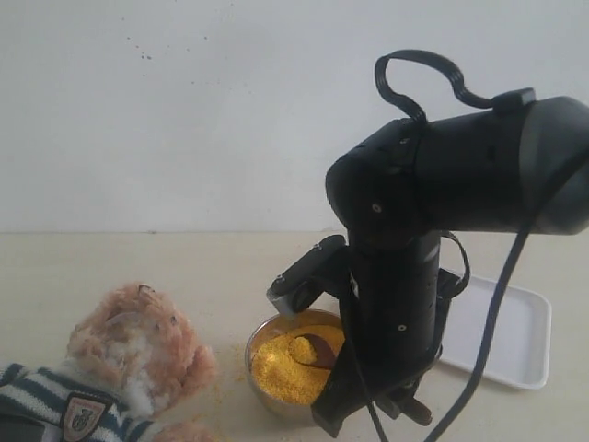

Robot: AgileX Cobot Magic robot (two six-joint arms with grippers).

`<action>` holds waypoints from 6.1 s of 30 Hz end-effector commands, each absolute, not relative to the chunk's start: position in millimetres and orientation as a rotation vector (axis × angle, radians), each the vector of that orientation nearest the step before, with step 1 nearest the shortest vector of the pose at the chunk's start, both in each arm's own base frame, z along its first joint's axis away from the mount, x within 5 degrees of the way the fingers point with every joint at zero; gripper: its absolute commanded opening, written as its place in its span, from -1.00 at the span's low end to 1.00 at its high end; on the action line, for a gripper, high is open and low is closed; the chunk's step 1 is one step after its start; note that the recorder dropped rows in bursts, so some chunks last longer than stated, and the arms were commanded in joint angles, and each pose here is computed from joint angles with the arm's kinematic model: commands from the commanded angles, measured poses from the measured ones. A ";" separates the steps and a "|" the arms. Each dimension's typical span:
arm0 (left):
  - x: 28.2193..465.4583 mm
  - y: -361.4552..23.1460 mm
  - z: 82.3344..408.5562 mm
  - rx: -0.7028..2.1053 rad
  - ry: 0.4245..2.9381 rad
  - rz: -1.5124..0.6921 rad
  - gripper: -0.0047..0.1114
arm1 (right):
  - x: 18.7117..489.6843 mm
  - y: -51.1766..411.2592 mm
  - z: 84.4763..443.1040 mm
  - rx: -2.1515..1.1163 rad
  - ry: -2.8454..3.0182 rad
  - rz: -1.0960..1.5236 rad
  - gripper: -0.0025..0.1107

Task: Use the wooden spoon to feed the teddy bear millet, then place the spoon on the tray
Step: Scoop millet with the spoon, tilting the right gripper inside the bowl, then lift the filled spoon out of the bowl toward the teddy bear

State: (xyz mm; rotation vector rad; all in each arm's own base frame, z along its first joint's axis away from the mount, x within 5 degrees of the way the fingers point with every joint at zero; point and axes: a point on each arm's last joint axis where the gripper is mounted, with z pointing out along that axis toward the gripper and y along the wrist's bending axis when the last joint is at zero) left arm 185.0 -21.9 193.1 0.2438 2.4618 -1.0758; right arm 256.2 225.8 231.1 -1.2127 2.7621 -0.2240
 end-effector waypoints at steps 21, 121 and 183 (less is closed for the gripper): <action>183.9 -22.7 196.3 0.246 2.440 -1.091 -0.85 | 256.4 225.3 241.9 -1.215 2.727 -0.122 -0.96; 183.9 -22.7 196.3 0.246 2.440 -1.091 -0.85 | 205.6 237.4 282.4 -1.398 2.611 -0.097 -0.96; 183.9 -22.7 196.3 0.246 2.440 -1.091 -0.85 | 180.9 310.7 309.2 -1.541 2.312 -0.130 -0.96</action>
